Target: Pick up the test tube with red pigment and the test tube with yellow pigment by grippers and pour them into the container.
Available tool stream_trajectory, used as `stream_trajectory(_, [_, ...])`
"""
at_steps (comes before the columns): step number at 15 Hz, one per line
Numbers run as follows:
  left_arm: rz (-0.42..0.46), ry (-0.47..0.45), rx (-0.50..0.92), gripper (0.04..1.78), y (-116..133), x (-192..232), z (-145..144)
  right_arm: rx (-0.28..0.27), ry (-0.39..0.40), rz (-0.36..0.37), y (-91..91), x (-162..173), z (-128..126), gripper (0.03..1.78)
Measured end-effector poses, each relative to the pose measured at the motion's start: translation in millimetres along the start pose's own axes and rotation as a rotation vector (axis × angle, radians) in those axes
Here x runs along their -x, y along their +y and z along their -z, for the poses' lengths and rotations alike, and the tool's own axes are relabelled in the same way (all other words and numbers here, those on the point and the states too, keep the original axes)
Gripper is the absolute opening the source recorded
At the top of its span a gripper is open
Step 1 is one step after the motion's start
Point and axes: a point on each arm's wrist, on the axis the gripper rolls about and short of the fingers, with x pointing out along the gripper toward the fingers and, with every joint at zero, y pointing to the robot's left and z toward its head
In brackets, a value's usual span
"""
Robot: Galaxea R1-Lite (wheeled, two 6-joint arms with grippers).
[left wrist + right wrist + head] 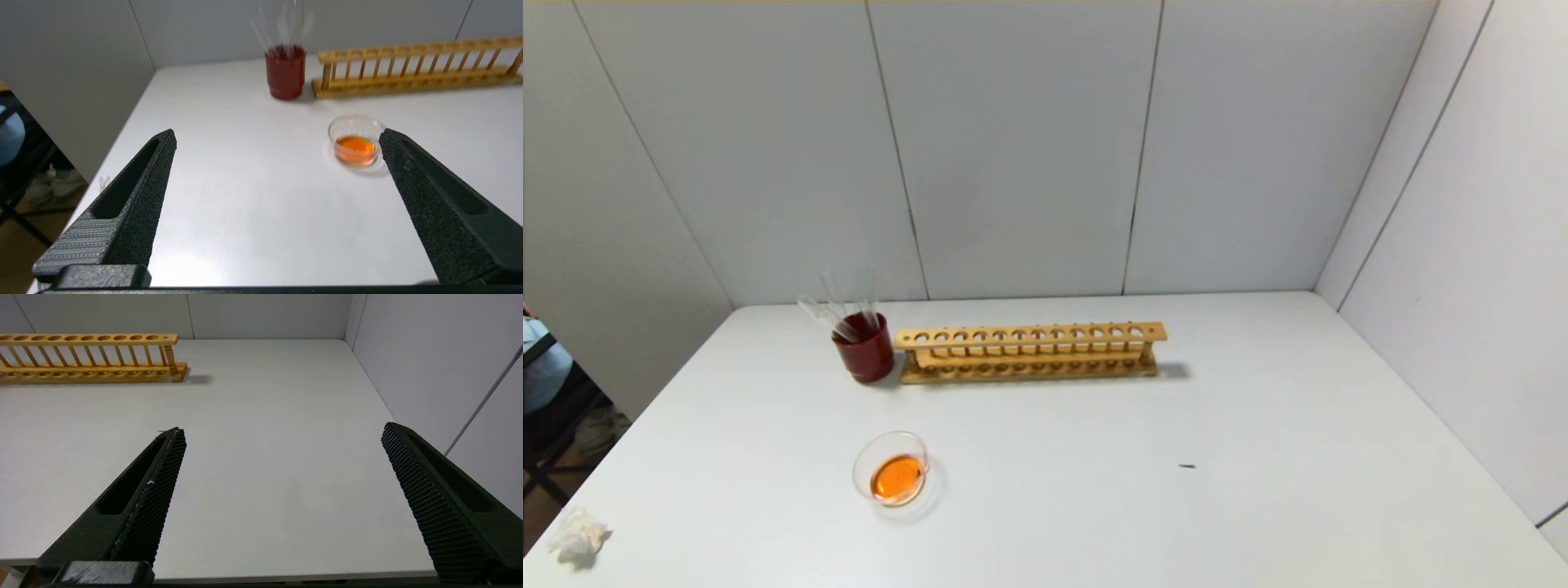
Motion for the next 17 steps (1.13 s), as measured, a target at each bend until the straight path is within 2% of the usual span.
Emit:
stream_trajectory(3, [0.031, 0.057, -0.014, 1.75, -1.1, -1.8, 12.2, 0.0, 0.0, 0.0, 0.0, 0.0, 0.0, 1.75])
stream_trajectory(17, [0.027, 0.052, 0.001, 1.75, -1.0, -2.3, 13.1, 0.0, 0.0, -0.001, 0.0, 0.0, 0.0, 1.75])
